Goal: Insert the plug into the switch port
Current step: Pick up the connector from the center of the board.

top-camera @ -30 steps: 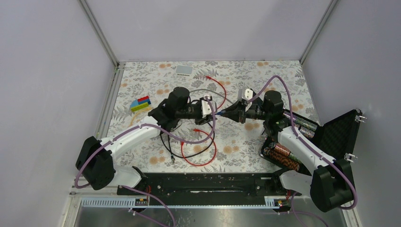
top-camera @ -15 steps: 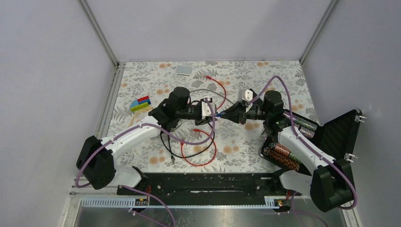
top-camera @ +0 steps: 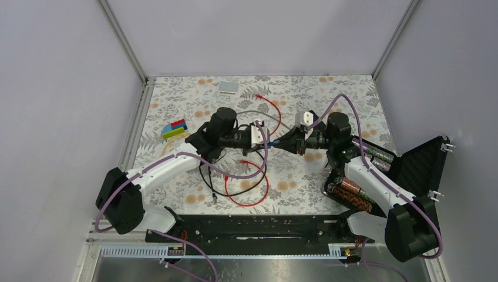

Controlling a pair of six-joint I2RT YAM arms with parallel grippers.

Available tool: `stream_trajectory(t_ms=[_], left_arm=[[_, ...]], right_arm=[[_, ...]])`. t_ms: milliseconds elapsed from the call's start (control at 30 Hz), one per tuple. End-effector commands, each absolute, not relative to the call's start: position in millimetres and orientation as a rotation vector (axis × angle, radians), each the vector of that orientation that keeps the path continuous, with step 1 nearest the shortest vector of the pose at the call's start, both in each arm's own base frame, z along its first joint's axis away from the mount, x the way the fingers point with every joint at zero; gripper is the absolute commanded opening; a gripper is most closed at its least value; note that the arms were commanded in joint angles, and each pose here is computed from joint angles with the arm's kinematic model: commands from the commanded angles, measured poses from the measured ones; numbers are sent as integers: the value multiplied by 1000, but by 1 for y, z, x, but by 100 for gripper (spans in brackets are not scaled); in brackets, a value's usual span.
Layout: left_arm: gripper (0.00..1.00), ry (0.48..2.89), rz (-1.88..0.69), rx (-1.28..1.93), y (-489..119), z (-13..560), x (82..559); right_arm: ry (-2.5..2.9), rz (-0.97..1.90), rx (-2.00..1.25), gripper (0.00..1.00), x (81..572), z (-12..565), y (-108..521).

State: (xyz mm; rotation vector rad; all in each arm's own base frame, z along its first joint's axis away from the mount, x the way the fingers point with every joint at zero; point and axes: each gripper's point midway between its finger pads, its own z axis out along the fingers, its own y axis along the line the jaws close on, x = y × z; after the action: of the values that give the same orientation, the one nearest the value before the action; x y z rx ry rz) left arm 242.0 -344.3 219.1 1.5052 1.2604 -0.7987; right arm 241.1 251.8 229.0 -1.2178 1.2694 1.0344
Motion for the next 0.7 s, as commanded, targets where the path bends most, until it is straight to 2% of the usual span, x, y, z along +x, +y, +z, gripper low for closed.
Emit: stream_trajectory(t_ms=[0, 167, 333, 433, 567, 667], left_arm=[[0, 1188, -793, 1455, -354, 247, 250], [0, 1463, -734, 1168, -351, 239, 292], [0, 1738, -670, 922, -342, 207, 323], [0, 1915, -604, 738, -333, 178, 340], [0, 1995, -503, 603, -322, 145, 346], [0, 2020, -477, 573, -323, 127, 345]], right_arm=[[1239, 1040, -1231, 18, 241, 240, 256], [1448, 880, -998, 65, 273, 246, 239], [1785, 557, -714, 81, 327, 241, 186], [1958, 507, -552, 97, 363, 235, 154], [2199, 423, -281, 89, 407, 209, 110], [2336, 289, -255, 90, 427, 179, 87]])
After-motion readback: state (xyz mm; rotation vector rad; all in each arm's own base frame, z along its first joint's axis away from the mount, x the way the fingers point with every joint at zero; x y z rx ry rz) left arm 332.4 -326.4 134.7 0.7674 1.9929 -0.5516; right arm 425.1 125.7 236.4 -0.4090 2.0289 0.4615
